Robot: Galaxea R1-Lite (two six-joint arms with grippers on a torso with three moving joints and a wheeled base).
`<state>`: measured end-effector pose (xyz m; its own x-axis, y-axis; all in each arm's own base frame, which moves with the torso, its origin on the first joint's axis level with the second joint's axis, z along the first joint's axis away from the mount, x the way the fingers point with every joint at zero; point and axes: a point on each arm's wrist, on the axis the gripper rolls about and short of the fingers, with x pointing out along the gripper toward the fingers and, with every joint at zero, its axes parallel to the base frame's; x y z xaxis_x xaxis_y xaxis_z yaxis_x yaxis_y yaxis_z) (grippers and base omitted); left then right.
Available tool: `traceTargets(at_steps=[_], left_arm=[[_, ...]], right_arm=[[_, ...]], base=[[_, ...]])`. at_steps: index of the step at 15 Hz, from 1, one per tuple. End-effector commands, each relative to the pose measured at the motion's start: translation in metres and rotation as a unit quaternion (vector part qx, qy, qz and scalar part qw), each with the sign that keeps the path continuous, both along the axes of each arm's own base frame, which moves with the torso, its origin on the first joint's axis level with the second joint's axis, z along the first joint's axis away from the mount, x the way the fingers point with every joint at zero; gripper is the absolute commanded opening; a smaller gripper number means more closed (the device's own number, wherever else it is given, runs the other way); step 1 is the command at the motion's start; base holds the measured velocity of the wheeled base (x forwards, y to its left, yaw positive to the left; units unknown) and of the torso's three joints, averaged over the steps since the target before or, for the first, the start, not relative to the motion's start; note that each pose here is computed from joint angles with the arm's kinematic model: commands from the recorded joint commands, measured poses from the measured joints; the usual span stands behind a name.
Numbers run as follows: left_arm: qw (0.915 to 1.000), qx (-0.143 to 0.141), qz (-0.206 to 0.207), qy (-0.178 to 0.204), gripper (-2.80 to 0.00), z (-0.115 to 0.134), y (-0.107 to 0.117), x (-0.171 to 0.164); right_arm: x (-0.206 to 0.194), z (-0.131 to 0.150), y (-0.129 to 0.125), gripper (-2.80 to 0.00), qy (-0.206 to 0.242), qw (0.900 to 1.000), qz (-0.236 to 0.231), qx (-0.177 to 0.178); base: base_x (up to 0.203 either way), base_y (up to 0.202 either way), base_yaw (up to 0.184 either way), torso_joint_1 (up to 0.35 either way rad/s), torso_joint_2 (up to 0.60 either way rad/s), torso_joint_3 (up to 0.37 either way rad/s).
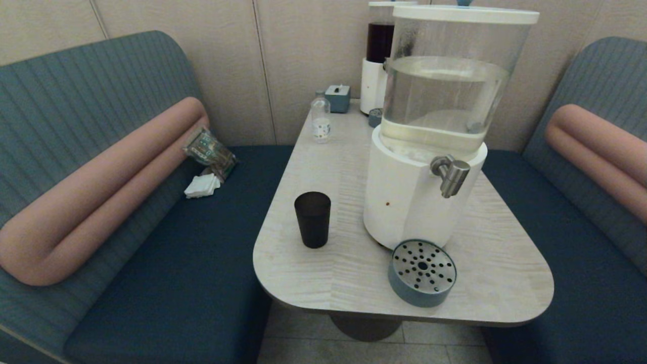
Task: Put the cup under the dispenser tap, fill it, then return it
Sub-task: Pick up the cup
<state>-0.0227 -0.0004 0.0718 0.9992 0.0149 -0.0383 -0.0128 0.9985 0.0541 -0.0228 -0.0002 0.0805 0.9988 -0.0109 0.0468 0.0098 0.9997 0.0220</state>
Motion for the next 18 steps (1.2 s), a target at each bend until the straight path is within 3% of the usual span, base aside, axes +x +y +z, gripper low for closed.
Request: traceTargets(at_steps=[1, 18], left_arm=[[1.0000, 0.000, 0.000, 0.001, -2.80, 0.0000, 0.0000, 0.0001], [1.0000, 0.007, 0.002, 0.003, -2.80, -0.0003, 0.0001, 0.0002]], right_arm=[[0.0012, -0.0039, 0.0000, -2.80, 0.008, 1.000, 0.000, 0.000], [0.0011, -0.0039, 0.0000, -2.80, 0.007, 1.000, 0.000, 0.000]], base=[[0.000, 0.000, 0.000, 0.000, 0.00, 0.000], [0.000, 0.000, 0.000, 0.000, 0.00, 0.000]])
